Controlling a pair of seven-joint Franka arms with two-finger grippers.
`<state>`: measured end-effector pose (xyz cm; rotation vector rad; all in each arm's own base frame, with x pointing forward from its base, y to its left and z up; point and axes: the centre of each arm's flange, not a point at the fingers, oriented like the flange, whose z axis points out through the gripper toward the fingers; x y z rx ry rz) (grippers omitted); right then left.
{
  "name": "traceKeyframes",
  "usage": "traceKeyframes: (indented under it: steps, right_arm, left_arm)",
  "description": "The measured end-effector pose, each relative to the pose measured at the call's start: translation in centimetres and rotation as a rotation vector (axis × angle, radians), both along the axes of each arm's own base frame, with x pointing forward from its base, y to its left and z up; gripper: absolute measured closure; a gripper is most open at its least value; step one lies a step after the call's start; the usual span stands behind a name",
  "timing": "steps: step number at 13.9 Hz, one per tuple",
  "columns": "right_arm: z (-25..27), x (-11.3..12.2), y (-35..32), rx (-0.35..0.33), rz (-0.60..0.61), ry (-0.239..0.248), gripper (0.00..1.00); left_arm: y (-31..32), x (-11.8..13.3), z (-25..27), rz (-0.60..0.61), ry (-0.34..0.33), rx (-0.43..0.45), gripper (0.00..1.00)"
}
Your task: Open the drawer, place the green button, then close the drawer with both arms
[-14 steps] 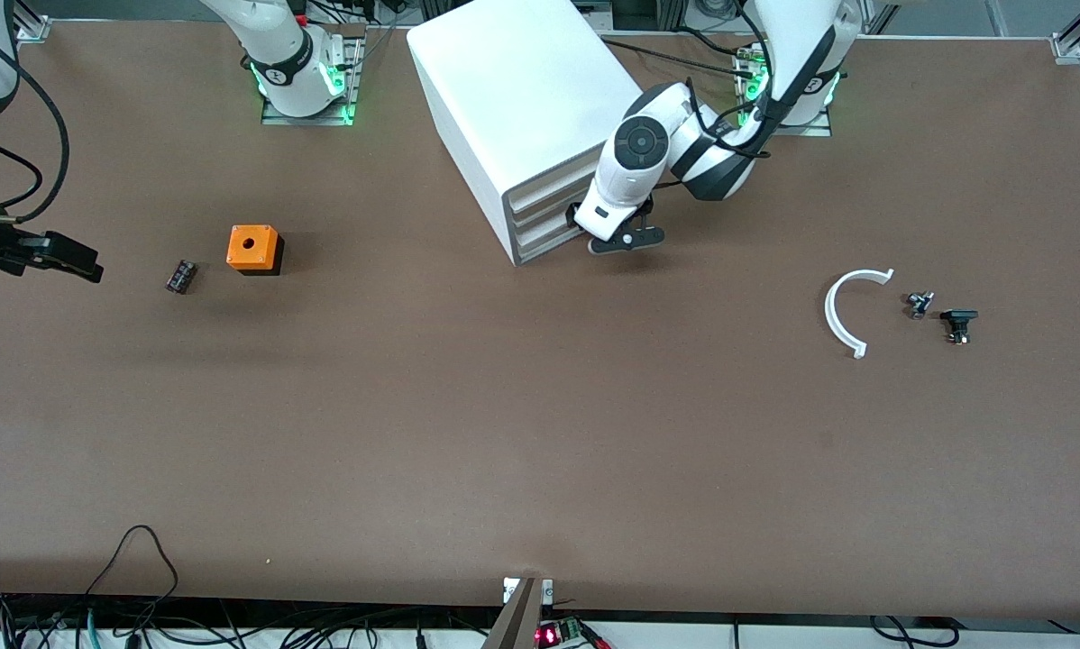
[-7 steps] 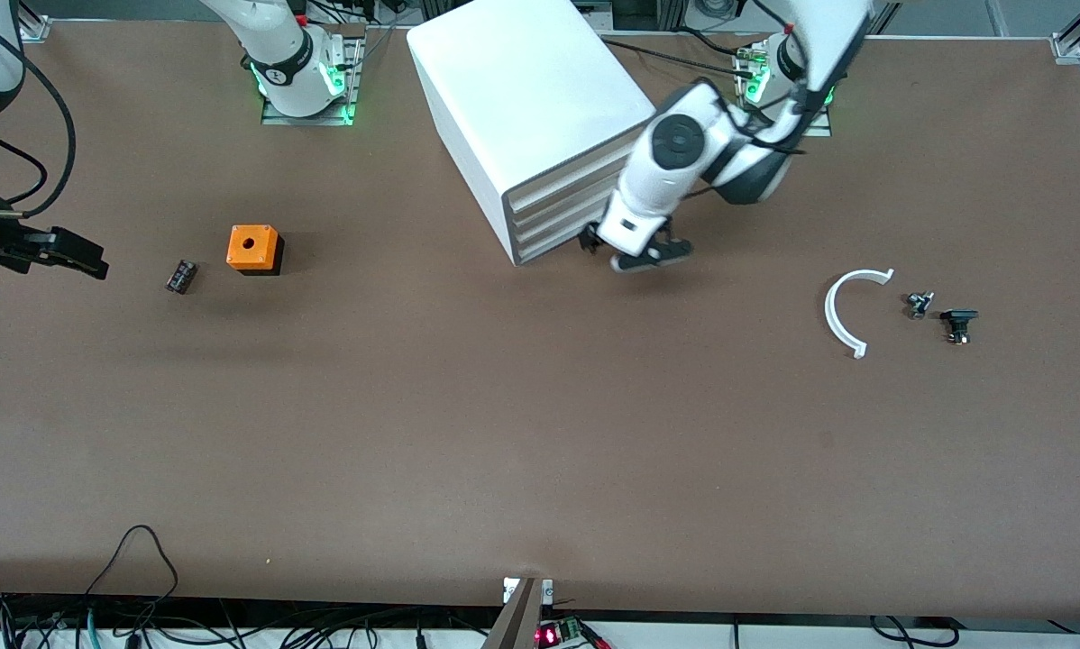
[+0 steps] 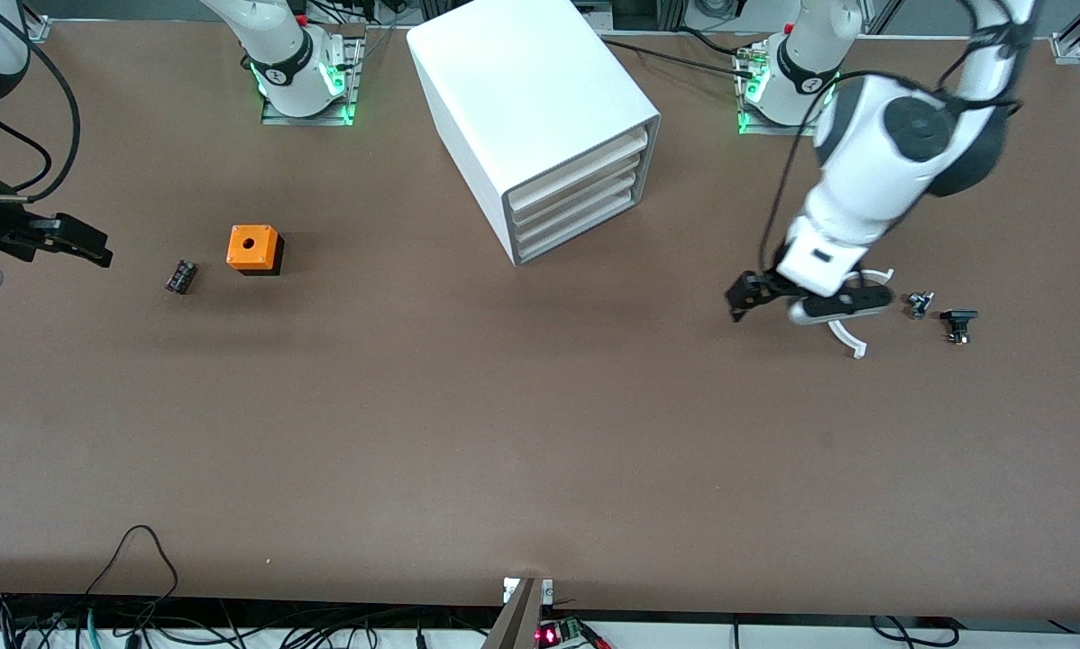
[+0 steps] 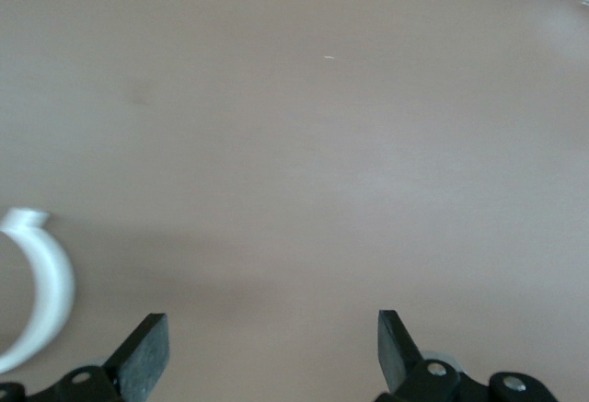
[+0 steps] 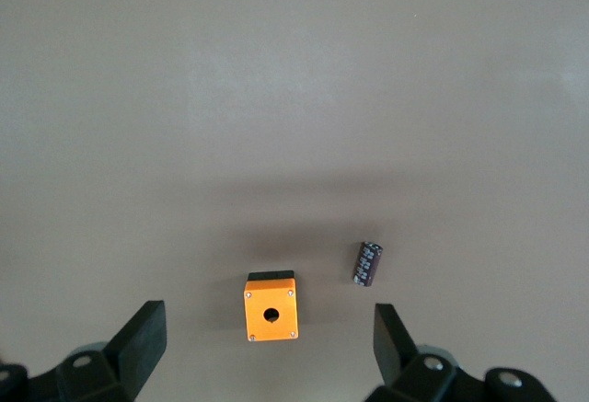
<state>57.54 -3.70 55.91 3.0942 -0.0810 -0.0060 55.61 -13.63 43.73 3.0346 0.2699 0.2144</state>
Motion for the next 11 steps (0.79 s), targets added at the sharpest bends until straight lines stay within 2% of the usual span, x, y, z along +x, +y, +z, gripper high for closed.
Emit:
traceKeyframes:
  steps: [3, 5, 8, 11]
  right_arm:
    - [-0.2, -1.9, 0.0, 0.005, 0.016, -0.015, 0.00]
    - [0.3, -2.4, 0.0, 0.006, 0.022, -0.019, 0.00]
    - [1.2, -2.6, 0.0, 0.006, 0.022, -0.034, 0.00]
    - [1.5, -2.8, 0.1, 0.007, 0.023, -0.024, 0.00]
  left_arm:
    - [6.5, -0.3, 8.2, -0.098, 0.077, 0.049, 0.00]
    - [9.0, -1.0, 12.7, -0.138, 0.101, 0.056, 0.00]
    - [12.1, -1.9, 15.8, -0.167, 0.138, 0.055, 0.00]
    - [15.1, -2.1, 16.2, -0.202, 0.146, 0.052, 0.00]
